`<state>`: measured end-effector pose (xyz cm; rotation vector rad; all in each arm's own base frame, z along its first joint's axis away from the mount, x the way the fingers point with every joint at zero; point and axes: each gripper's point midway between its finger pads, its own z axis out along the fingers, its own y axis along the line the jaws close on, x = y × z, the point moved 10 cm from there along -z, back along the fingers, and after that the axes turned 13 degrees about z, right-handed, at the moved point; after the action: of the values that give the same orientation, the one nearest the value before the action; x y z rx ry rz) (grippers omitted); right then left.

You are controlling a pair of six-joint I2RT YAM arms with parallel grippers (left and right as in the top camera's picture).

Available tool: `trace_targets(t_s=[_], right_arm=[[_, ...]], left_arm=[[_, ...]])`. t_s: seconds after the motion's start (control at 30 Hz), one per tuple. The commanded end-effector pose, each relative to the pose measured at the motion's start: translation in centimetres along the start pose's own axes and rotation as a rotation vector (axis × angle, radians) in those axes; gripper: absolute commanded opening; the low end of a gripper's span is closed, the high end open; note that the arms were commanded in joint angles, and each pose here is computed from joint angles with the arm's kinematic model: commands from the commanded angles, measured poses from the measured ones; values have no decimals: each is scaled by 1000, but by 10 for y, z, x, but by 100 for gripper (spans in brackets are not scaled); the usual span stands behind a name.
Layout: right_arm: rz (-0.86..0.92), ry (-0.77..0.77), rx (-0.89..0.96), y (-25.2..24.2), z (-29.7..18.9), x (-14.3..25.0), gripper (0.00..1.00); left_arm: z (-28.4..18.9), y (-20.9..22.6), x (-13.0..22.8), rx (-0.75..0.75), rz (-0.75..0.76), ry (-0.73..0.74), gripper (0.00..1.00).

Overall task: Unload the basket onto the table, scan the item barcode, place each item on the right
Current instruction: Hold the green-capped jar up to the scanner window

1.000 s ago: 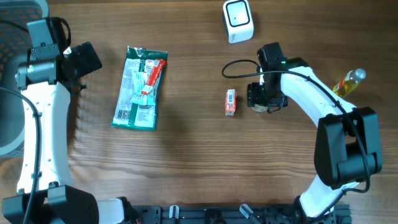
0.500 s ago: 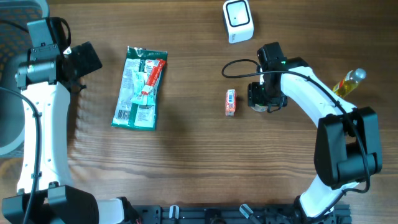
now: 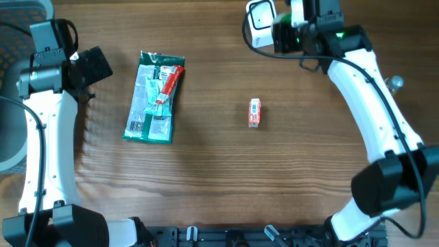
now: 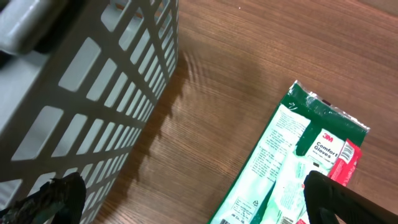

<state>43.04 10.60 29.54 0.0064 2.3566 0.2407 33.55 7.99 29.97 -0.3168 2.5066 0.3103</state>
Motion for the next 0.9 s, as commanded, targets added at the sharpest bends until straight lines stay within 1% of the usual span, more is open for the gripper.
trace_targets(t_s=[0.0, 0.13, 0.23, 0.3, 0.37, 0.47, 0.5, 0.53, 0.63, 0.77, 0.87], right_arm=[[-19, -66, -18, 2, 49, -3, 38], [-20, -152, -39, 2, 106, 0, 40], [-19, -254, -63, 1, 145, 2, 40], [-16, -341, -85, 3, 151, -6, 41], [72, -414, -123, 5, 147, -16, 40], [118, -470, -149, 5, 148, -22, 40], [119, -472, -150, 5, 151, -20, 40], [114, -466, -171, 5, 159, -16, 37], [108, -466, -199, 4, 172, -9, 37], [107, -490, -207, 5, 172, -11, 37], [108, -474, -201, 3, 178, -6, 37]], left_arm=[[-7, 5, -4, -14, -22, -25, 100], [-7, 5, -4, -14, -22, -25, 100], [-7, 5, -4, -14, -22, -25, 100], [-7, 5, -4, -15, -22, -25, 100], [-7, 5, -4, -14, -22, -25, 100], [-7, 5, -4, -14, -22, -25, 100], [-7, 5, -4, -14, -22, -25, 100], [-7, 5, -4, -14, -22, -25, 100], [-7, 5, -4, -14, -22, -25, 100], [-7, 5, -4, -14, -22, -25, 100], [-7, 5, -4, -14, -22, -25, 100]])
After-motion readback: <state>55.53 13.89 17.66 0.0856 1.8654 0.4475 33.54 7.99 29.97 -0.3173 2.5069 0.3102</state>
